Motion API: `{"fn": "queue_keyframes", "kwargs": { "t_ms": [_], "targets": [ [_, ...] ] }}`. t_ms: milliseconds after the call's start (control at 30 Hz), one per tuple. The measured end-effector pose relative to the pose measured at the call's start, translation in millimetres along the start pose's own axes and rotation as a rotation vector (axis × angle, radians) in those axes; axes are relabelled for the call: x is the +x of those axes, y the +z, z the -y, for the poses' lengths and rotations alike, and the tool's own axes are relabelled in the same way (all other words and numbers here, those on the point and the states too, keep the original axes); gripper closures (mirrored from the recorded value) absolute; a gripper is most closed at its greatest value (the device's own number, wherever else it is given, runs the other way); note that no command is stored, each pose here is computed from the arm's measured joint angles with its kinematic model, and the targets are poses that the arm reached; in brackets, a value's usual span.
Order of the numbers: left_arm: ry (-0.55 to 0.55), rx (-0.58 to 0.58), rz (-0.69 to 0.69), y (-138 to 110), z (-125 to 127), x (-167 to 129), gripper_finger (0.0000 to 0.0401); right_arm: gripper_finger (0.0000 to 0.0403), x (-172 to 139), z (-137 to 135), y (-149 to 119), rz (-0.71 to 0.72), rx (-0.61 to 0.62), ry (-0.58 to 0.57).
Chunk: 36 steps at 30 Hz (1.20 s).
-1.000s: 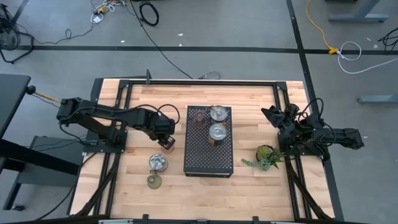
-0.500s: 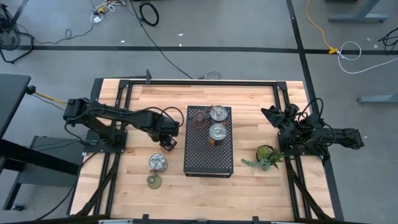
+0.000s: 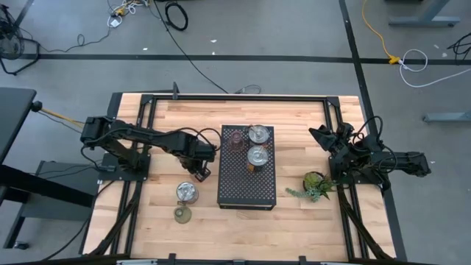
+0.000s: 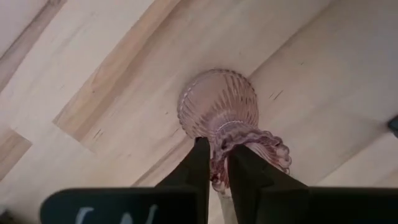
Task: Pick & Place candle stick holders
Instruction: Put the pink glass candle holder on the shelf
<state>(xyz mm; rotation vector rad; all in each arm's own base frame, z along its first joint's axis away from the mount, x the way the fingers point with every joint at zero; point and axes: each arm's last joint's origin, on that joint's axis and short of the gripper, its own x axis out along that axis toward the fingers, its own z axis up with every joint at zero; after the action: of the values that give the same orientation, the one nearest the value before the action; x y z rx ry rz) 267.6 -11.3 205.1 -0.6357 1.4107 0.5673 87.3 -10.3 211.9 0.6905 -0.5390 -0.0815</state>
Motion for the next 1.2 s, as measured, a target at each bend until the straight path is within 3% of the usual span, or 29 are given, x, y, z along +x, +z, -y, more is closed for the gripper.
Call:
{"fn": "queue_keyframes", "kwargs": {
  "t_ms": [200,400,700,867,1000,1100,1200],
  "targets": [
    [0.049,0.04,-0.051,1.7,-0.2,-18.1,0.0371,0.0302,0.0,0.1,-0.1,-0.001,-0.001,-0.001],
    [0.077,0.088,-0.046,7.8,3.8,-69.9,0.0371,0.0302,0.0,0.3,-0.4,-0.004,-0.003,-0.003],
    [-0.183,0.135,0.208,21.6,14.8,-181.5,0.0371,0.0302,0.0,0.6,-0.3,0.0,-0.003,-0.01],
    [-0.292,0.117,0.353,22.7,13.2,-224.3,0.0372,0.0302,0.0,1.0,0.0,0.012,-0.003,-0.025],
    [-0.327,0.125,0.393,34.5,25.0,-224.5,0.0372,0.0302,0.0,0.9,0.1,0.012,-0.003,-0.024],
    [-0.359,0.181,0.379,49.8,41.9,-210.2,0.0372,0.0302,0.0,0.9,0.1,0.013,-0.003,-0.024],
    [-0.322,0.217,0.32,60.1,52.9,-190.8,0.0372,0.0302,0.0,0.8,0.2,0.014,-0.002,-0.023]
  ]
}}
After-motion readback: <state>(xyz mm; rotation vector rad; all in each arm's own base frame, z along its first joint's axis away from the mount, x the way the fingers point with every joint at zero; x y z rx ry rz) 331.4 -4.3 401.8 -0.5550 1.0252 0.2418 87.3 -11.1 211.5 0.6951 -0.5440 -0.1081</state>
